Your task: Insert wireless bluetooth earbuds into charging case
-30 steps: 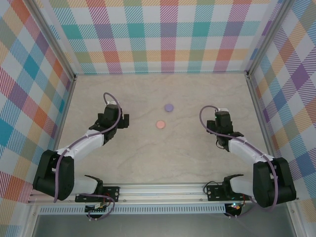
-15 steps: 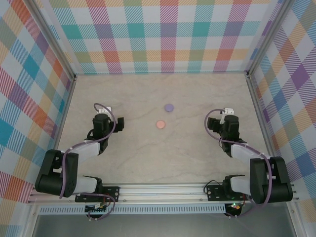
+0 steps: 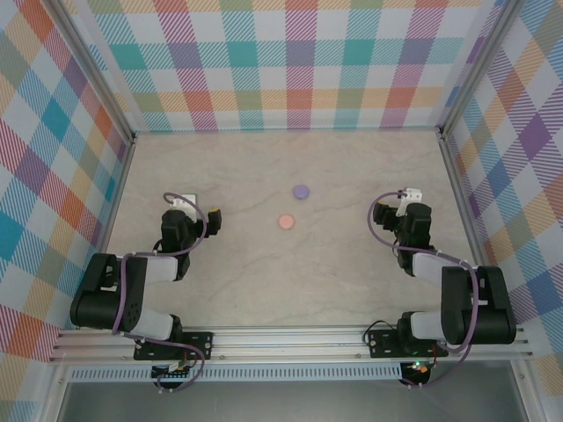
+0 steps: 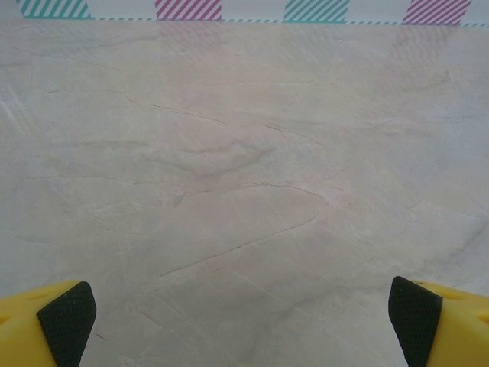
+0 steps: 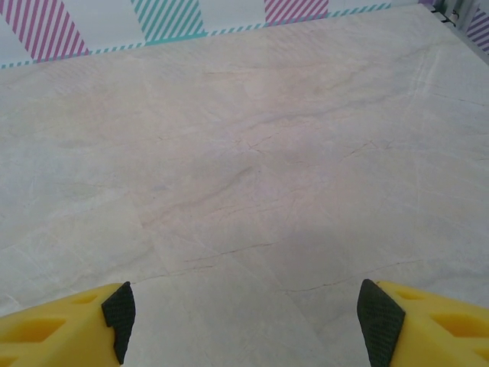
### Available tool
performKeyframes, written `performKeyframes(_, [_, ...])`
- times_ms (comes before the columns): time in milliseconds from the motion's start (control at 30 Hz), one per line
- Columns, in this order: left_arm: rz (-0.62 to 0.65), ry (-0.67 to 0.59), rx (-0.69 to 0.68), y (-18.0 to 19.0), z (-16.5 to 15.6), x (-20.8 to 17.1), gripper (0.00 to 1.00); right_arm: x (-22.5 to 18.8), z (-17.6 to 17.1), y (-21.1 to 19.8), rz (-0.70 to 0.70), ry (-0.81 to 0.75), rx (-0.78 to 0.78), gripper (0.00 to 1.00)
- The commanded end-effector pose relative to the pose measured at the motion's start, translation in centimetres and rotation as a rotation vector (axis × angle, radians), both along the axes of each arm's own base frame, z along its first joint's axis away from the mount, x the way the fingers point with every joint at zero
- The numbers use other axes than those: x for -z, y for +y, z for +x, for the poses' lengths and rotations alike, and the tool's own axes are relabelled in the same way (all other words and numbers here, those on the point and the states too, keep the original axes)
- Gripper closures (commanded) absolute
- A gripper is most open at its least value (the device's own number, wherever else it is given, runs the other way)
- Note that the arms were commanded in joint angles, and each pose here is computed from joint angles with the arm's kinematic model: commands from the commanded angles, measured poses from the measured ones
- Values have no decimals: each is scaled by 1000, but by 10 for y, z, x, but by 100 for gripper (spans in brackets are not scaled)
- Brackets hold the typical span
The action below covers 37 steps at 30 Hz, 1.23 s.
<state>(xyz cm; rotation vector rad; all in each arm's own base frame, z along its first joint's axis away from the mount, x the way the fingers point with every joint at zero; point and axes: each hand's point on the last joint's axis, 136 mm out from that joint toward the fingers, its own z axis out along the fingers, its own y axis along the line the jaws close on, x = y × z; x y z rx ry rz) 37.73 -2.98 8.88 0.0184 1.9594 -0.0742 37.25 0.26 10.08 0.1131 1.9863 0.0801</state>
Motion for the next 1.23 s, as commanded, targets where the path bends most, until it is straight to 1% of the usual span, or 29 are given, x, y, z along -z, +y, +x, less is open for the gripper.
performKeyframes(0, [-17,-47,14,1,6,-9,0,-12,13,-1,-11,-66,-11,22])
performKeyframes(100, [-19,-48,15,1,7,-6,0,-3,17,-1,-11,-59,-9,22])
performKeyframes(200, [-13,-28,25,0,12,6,0,3,20,1,-12,-47,-26,22])
performKeyframes(267, [-11,24,-6,4,18,10,0,8,24,6,-21,-41,-57,21])
performKeyframes(300, [-12,20,-33,8,22,8,0,9,24,9,-27,-33,-76,20])
performKeyframes(333, [-11,44,-65,13,21,12,0,10,24,11,-30,-32,-86,18])
performKeyframes(367, [-11,31,-72,14,22,10,0,9,24,11,-30,-35,-85,15])
performKeyframes(400, [-10,44,-72,14,21,12,0,10,24,12,-30,-31,-87,1])
performKeyframes(433, [-10,36,-72,14,22,10,0,9,24,12,-31,-35,-87,0])
performKeyframes(1200, [-9,42,-72,14,22,11,0,10,24,12,-30,-31,-88,0])
